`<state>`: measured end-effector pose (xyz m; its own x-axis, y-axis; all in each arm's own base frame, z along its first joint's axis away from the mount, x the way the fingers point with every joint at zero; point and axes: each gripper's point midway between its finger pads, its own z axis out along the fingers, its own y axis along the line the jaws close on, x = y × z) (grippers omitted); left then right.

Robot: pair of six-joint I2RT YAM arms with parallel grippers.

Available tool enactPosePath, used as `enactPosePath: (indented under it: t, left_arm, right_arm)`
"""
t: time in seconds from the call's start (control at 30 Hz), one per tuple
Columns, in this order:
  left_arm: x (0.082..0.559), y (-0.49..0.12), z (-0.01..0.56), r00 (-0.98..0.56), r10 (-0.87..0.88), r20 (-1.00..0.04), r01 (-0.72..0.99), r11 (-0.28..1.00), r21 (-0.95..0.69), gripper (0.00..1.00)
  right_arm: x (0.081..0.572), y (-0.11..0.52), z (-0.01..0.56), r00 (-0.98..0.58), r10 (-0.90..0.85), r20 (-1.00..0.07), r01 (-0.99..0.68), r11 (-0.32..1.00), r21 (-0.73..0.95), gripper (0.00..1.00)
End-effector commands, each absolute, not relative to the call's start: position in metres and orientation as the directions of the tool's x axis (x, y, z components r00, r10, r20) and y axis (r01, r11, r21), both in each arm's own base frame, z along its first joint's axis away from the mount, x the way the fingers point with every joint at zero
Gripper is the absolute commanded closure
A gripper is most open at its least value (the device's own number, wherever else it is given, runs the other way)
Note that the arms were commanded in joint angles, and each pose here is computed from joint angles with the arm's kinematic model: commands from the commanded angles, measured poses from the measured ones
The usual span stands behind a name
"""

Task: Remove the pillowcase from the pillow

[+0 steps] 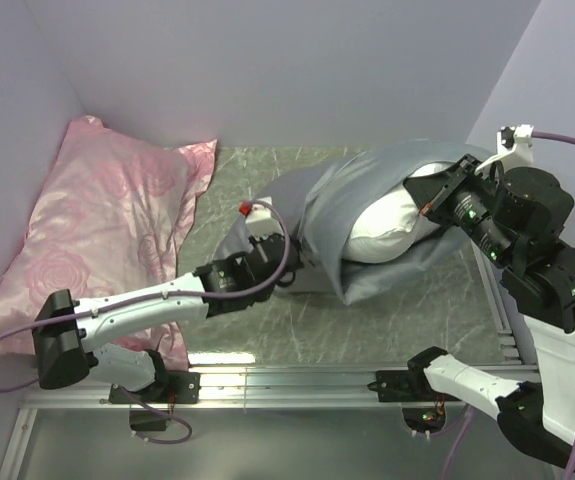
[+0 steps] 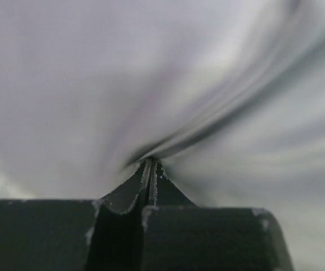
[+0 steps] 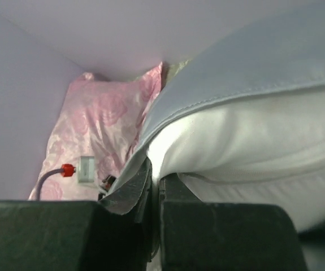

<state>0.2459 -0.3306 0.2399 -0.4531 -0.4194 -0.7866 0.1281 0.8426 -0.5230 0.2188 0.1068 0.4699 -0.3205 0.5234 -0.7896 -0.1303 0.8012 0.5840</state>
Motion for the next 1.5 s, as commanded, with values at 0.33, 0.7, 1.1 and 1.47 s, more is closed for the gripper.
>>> enactPosePath:
  t: [0.33, 0.7, 1.1, 1.47]
  left_arm:
    - [0.307, -0.301, 0.334, -0.398, -0.320, -0.860, 0.208, 0.881, -0.424, 0.92]
    - [0.220, -0.290, 0.509, -0.119, -0.338, -0.934, 0.636, 0.697, -0.333, 0.35]
    - [0.188, -0.347, 0.488, 0.217, 0.021, -0.976, 0.719, 0.672, 0.175, 0.17]
    - [0.211, -0.360, 0.461, 0.322, 0.182, -0.929, 0.599, 0.721, 0.349, 0.17]
  right_arm:
    - [0.231, 0.135, 0.550, -0.153, 0.642, -0.751, -0.387, 0.661, 0.644, 1.00]
    - [0.282, 0.187, 0.495, -0.294, 0.528, -0.797, -0.354, 0.715, 0.603, 1.00]
    - [0.288, 0.210, 0.508, -0.323, 0.492, -0.808, -0.385, 0.712, 0.587, 1.00]
    - [0.272, 0.209, 0.516, -0.324, 0.504, -0.801, -0.410, 0.688, 0.599, 1.00]
